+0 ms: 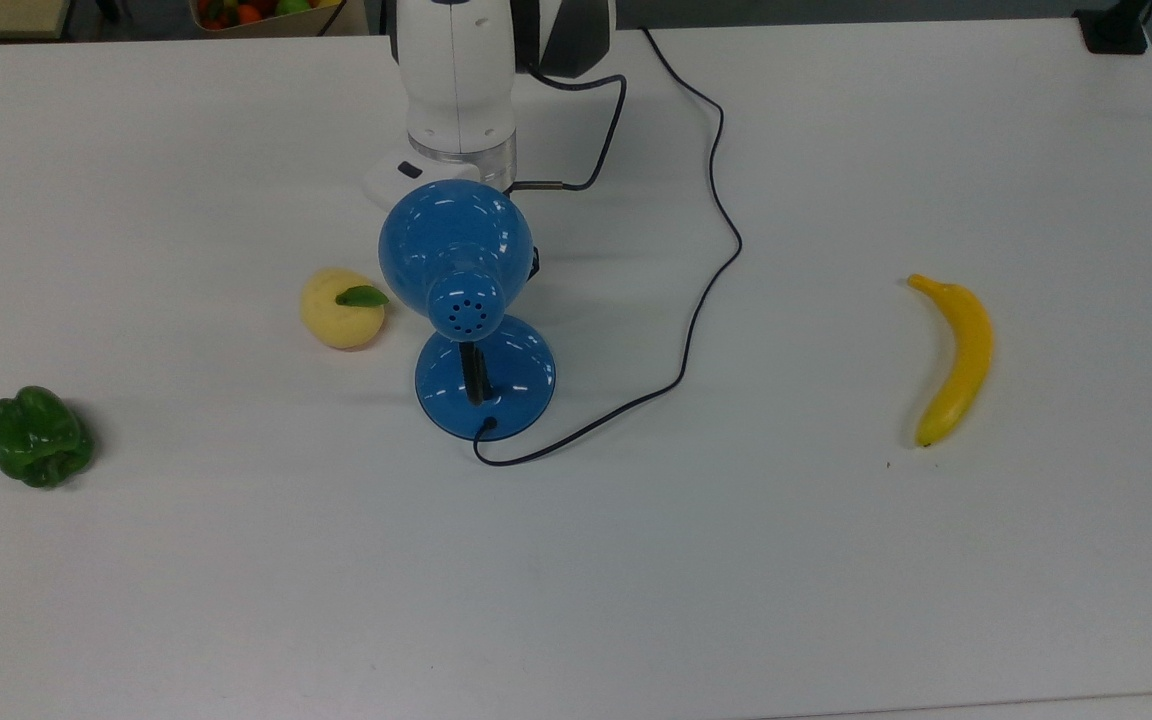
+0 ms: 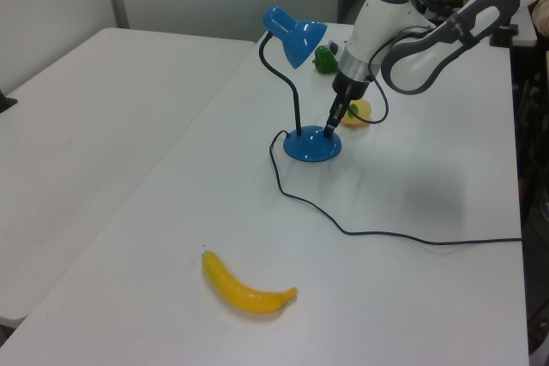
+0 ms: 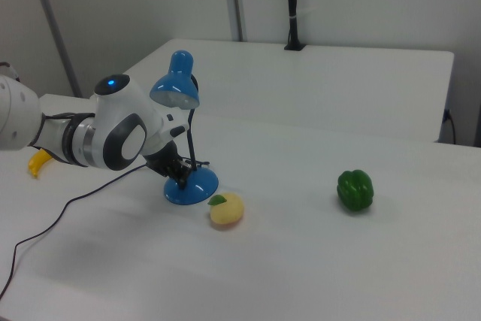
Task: Turn on desk lamp
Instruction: 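Press down on the lamp base switch with the gripper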
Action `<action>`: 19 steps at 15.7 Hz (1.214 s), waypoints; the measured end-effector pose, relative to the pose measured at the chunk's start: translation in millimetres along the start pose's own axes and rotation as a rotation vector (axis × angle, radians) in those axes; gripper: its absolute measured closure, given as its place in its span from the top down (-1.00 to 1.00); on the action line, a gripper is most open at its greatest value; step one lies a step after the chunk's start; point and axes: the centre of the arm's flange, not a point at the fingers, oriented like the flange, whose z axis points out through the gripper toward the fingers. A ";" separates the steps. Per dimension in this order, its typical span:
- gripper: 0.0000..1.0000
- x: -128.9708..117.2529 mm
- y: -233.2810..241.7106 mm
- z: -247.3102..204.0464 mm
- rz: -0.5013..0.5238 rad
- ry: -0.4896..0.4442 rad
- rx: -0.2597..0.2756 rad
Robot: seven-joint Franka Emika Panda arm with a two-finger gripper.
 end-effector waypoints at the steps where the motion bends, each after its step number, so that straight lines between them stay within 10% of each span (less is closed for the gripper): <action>1: -0.98 0.2 0.0 0.1 0.000 0.001 0.000; 19: -0.98 6.3 -0.6 2.4 -0.017 0.007 -0.008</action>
